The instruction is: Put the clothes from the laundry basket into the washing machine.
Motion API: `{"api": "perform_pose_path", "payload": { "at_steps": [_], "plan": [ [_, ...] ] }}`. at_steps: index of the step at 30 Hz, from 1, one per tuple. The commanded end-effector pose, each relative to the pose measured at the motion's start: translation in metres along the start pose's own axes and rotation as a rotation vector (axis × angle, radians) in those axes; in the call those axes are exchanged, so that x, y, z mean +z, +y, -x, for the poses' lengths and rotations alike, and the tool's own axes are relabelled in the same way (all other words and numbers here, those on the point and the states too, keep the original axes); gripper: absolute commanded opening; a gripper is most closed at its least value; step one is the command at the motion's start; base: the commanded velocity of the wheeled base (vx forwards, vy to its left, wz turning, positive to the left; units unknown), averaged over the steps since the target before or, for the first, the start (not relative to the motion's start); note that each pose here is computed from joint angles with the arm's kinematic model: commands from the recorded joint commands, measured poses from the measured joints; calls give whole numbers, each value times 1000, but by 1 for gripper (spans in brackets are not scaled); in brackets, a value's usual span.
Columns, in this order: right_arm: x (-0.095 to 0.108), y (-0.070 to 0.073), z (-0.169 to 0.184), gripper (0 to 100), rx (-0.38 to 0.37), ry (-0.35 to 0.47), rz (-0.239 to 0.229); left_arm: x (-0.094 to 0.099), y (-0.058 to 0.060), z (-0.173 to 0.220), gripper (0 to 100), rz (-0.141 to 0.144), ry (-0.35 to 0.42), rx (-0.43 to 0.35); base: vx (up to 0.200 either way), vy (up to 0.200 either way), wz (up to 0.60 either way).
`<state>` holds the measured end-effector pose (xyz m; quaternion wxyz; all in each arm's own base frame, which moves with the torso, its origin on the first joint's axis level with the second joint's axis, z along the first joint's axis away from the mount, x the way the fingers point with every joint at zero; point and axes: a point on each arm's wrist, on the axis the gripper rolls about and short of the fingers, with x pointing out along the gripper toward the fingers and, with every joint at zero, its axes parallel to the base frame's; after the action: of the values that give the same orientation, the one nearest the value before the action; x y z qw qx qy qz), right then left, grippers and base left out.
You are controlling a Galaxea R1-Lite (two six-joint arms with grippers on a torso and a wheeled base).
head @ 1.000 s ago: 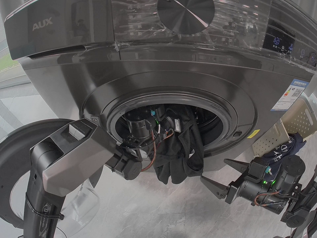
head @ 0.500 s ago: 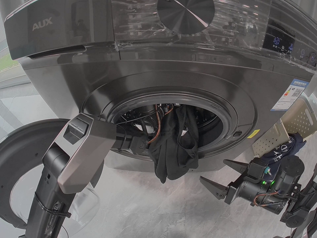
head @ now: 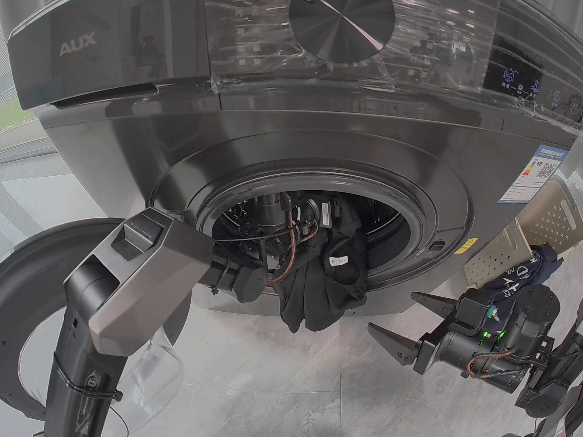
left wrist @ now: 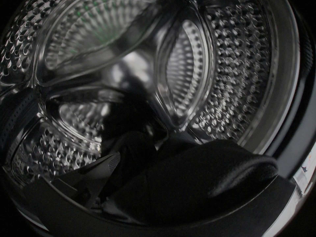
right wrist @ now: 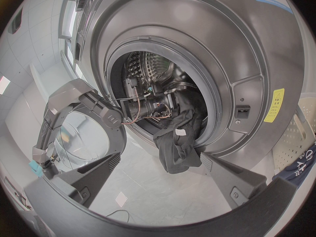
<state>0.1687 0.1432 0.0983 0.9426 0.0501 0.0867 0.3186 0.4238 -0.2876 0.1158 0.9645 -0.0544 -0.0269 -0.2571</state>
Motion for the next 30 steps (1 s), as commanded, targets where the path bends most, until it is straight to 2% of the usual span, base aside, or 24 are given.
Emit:
{"api": "perform_pose_path", "payload": {
  "at_steps": [1, 4, 7, 14, 16, 17, 21, 23, 28, 30],
  "plan": [
    [0, 1, -1, 100, 4, -1, 0, 21, -17, 36, 100, -5, 110, -78, 0, 0, 0],
    [1, 1, -1, 100, 4, -4, 0, 1, -17, 47, 100, -13, 190, -94, 0, 0, 0],
    [1, 1, -1, 100, 3, -4, 0, -8, -17, 49, 100, -15, 215, -107, 0, 0, 0],
    [0, 1, -1, 100, 5, -2, 2, -53, -14, 43, 100, -20, 301, -105, 0, 0, 0],
    [0, 1, -1, 100, 5, -2, 2, -66, -13, 39, 100, -33, 310, -106, 0, 0, 0],
    [0, 1, -1, 100, 5, -2, 2, -70, -12, 37, 0, -41, 308, -106, 0, 0, 0],
    [1, 1, -1, 100, 6, -7, 1, -74, -11, 28, 0, -39, 281, -100, 0, 0, 0],
    [1, 1, -2, 100, 8, -7, 1, -66, -8, 16, 0, -31, 226, -84, 0, 0, 0],
    [2, 1, -2, 100, 8, -10, 1, -26, 1, -4, 0, -10, 53, -18, 0, 0, 0],
    [2, 1, -2, 100, 8, -10, 1, 4, 0, -15, 0, 30, -59, 12, 0, 0, 0]
  ]
}}
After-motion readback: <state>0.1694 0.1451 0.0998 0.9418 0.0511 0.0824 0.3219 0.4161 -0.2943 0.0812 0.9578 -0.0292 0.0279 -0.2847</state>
